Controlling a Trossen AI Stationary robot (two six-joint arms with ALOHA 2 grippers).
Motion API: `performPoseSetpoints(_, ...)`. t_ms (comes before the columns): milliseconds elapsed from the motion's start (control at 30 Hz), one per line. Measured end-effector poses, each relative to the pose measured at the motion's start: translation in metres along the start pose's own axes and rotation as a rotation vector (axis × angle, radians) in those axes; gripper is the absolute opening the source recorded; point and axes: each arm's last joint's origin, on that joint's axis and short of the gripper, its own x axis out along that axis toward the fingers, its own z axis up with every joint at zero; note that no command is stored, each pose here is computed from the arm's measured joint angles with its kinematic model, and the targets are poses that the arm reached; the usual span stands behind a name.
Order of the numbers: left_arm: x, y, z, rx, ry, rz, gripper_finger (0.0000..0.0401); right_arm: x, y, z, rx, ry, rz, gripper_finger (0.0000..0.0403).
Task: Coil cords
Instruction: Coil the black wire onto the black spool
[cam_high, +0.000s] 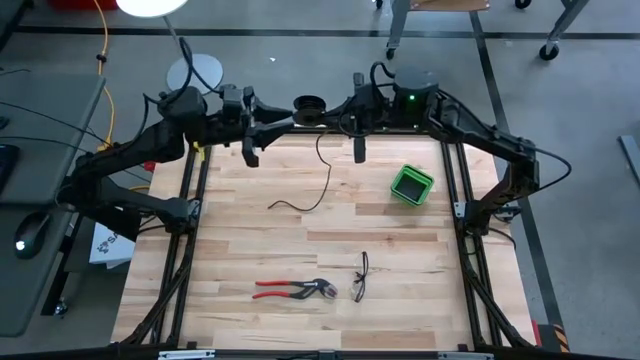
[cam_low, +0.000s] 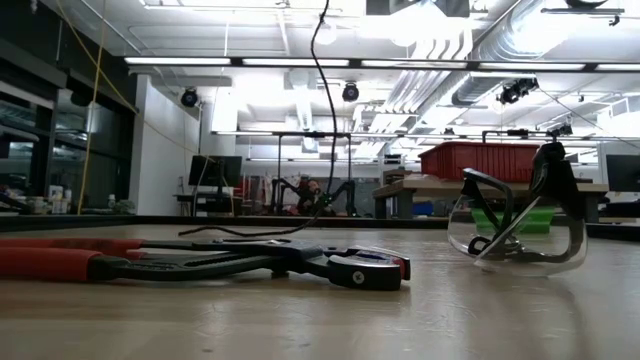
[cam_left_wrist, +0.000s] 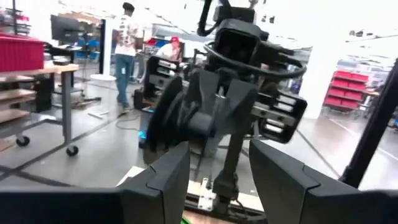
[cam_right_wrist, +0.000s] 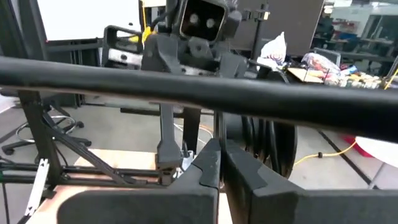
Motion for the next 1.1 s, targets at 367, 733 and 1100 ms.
performPoseSetpoints(367,0.0053,-0.0005,-0.0045,-0.001,0.028,-0.049,0.0152,-0.0002,0.0007,0.0022,0.026,-0.023,0.025,0.0000)
performPoseSetpoints(733,0.0055,-0.0003,-0.0025,0.020,0.004,-0.034,0.0076,-0.0002,0.0012,0.0038,0.059,-0.040,0.049,0.0000)
performPoseSetpoints(1100,0.0096,0.0012,-0.0046,-0.026,0.004,-0.004,0.0002,-0.0003,0.0011,0.0055,0.089,-0.056,0.051,0.0000)
